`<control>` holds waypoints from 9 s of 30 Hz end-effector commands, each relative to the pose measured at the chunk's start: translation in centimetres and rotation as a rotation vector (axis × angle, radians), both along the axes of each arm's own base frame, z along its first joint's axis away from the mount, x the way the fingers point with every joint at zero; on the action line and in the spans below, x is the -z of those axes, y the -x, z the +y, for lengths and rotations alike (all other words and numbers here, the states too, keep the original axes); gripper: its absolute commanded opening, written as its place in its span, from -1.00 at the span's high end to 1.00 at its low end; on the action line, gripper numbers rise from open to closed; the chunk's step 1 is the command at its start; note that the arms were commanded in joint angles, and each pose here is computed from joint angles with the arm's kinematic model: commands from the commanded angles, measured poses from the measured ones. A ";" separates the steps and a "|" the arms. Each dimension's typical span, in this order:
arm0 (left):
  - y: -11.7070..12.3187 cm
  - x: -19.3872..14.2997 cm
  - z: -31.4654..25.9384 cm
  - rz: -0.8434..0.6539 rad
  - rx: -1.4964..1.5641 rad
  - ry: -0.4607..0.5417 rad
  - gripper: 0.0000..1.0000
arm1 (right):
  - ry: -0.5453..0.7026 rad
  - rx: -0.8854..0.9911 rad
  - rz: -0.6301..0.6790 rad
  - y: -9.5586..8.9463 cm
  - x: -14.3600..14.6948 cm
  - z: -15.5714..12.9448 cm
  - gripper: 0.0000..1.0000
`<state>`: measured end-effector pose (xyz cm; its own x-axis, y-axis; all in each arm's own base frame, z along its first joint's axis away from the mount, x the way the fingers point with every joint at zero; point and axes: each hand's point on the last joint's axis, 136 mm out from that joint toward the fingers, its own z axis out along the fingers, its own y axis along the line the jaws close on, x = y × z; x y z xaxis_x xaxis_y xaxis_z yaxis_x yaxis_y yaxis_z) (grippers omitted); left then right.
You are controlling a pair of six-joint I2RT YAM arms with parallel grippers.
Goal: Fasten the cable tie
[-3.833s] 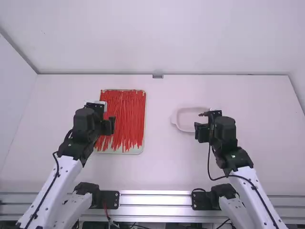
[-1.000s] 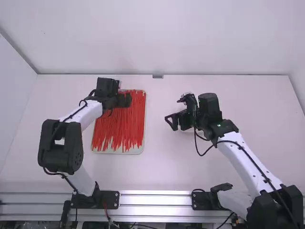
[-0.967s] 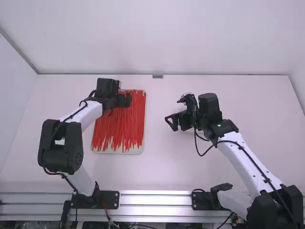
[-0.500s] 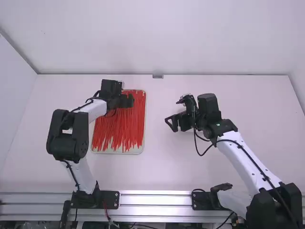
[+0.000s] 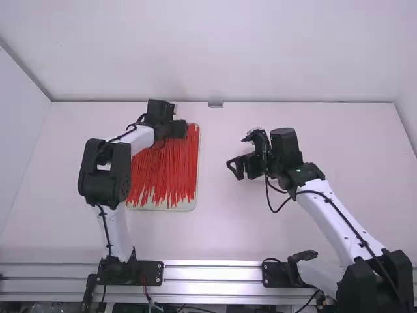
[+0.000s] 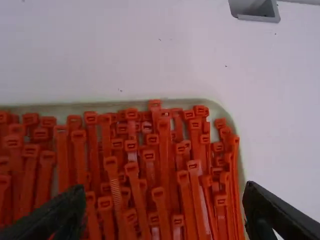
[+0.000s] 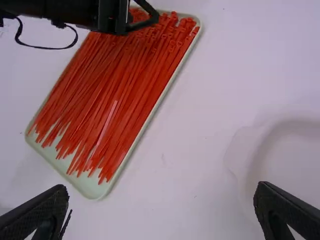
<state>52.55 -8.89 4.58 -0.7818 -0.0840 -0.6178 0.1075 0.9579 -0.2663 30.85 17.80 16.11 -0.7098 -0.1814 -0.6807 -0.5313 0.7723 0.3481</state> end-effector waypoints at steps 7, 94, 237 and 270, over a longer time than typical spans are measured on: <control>-0.3 1.3 -0.8 0.025 0.014 0.005 -0.21 | 0.012 0.022 -0.011 -0.7 -0.6 -0.3 -0.98; -0.2 1.8 -1.0 0.075 -0.029 -0.119 0.56 | 0.029 0.016 -0.002 -0.4 -0.2 -0.6 -0.98; 0.1 -16.2 -1.7 -0.174 -0.043 -0.069 0.96 | -0.021 -0.006 -0.019 -0.6 -1.1 0.2 -0.97; 12.5 -27.1 -9.5 -0.561 0.289 0.273 0.96 | -0.342 -0.257 -0.192 0.5 -8.6 6.5 -0.98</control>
